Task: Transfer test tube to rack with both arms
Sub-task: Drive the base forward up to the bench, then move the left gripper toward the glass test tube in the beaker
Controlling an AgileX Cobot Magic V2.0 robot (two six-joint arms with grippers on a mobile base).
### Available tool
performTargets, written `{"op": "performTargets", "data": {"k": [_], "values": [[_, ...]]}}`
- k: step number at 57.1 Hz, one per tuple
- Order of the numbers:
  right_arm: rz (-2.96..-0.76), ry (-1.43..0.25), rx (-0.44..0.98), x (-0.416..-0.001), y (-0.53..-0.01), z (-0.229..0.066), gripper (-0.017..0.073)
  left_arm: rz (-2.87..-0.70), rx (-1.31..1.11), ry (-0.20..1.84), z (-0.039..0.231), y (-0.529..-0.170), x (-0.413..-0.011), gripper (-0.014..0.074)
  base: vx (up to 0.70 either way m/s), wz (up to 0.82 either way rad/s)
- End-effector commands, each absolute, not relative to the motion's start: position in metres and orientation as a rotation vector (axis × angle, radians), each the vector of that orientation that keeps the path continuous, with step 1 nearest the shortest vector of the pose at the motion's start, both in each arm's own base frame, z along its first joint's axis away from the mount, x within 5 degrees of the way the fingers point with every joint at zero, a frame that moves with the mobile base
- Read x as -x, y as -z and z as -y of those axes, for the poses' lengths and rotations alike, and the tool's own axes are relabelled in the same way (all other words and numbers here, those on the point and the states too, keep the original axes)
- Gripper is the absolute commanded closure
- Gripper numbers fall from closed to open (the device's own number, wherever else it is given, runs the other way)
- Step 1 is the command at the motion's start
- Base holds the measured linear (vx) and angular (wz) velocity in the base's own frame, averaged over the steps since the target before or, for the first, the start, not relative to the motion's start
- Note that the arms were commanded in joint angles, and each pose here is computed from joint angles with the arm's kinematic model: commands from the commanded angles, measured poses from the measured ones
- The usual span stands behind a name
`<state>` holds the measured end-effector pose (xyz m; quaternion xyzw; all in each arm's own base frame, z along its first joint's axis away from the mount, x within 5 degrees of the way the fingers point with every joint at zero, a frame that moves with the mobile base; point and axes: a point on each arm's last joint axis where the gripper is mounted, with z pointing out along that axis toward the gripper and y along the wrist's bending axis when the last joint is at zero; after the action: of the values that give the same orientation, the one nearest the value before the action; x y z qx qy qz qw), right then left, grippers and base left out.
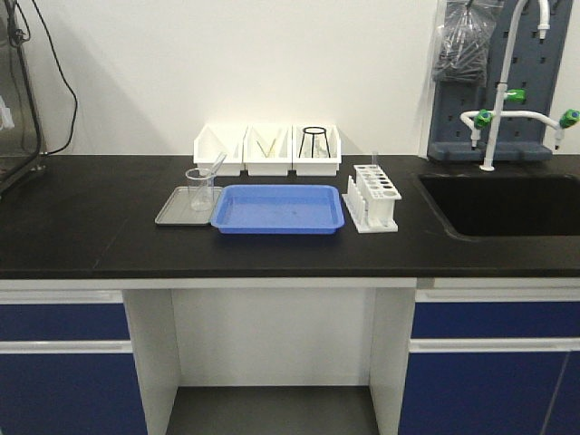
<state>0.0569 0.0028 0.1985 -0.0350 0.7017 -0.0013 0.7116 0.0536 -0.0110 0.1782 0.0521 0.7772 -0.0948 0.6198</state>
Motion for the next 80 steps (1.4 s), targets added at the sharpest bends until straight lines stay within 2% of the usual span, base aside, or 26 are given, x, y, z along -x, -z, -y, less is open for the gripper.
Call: {"op": "performTargets", "data": {"k": [1,80], "values": [[-1.487,0.016,0.076,-0.0567,-0.2000,-0.0023,0.0570,-1.668,-0.109,0.246,0.0116,-0.1954,-0.0529,0.0598,0.41,0.04],[-1.487,0.016,0.076,-0.0567,-0.2000,-0.0023,0.0570,-1.668,-0.109,0.246,0.0116,-0.1954,-0.0529,0.0598,0.45,0.02]]}}
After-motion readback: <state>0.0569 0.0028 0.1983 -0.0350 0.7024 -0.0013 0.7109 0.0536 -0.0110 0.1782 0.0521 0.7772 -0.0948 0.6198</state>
